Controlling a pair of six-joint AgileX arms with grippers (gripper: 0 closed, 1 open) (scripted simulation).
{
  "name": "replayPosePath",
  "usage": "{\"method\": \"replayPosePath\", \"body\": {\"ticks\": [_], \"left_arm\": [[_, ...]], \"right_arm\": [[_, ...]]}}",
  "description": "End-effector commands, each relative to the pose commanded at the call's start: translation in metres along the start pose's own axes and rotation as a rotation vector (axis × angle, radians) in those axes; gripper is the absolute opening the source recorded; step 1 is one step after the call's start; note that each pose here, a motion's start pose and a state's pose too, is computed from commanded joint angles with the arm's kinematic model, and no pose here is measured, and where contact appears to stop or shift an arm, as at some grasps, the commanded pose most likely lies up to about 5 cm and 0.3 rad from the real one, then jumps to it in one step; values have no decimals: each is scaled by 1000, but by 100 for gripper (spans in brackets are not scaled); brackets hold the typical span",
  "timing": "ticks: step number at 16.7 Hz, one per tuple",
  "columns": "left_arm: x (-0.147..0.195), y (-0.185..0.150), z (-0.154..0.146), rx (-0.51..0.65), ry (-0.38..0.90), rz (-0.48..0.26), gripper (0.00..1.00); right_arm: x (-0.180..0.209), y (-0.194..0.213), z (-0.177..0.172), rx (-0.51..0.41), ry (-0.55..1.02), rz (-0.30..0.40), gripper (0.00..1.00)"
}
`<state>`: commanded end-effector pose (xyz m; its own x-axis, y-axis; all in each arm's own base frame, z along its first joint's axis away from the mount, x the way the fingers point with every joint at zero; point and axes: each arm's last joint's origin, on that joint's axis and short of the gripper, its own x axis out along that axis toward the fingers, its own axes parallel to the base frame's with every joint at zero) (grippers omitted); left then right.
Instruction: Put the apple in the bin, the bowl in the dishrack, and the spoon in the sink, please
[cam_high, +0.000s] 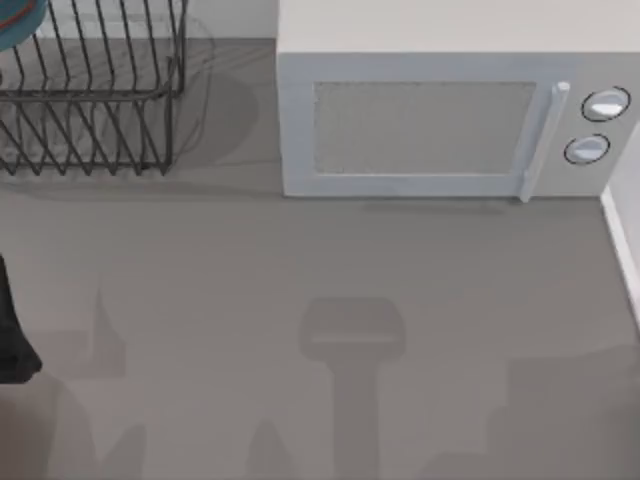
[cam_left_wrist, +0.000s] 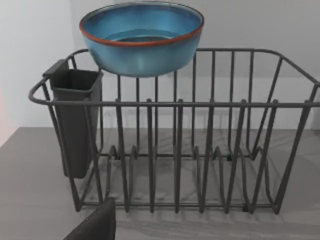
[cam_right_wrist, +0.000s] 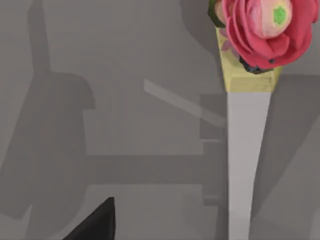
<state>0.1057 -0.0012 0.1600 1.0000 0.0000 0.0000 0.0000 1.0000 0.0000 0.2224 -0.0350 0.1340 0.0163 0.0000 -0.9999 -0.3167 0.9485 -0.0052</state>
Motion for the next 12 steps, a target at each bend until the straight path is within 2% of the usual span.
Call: {"method": "replayPosePath", "body": {"ticks": [4,9,12], "left_arm": [[0,0,0,0,0,0,100],[0,0,0,0,0,0,100],[0,0,0,0,0,0,100]], "right_arm": [[35,2,-5,0,3,2,100],[41,3,-6,0,10,5,100],[41,3,-6,0,10,5,77]]}}
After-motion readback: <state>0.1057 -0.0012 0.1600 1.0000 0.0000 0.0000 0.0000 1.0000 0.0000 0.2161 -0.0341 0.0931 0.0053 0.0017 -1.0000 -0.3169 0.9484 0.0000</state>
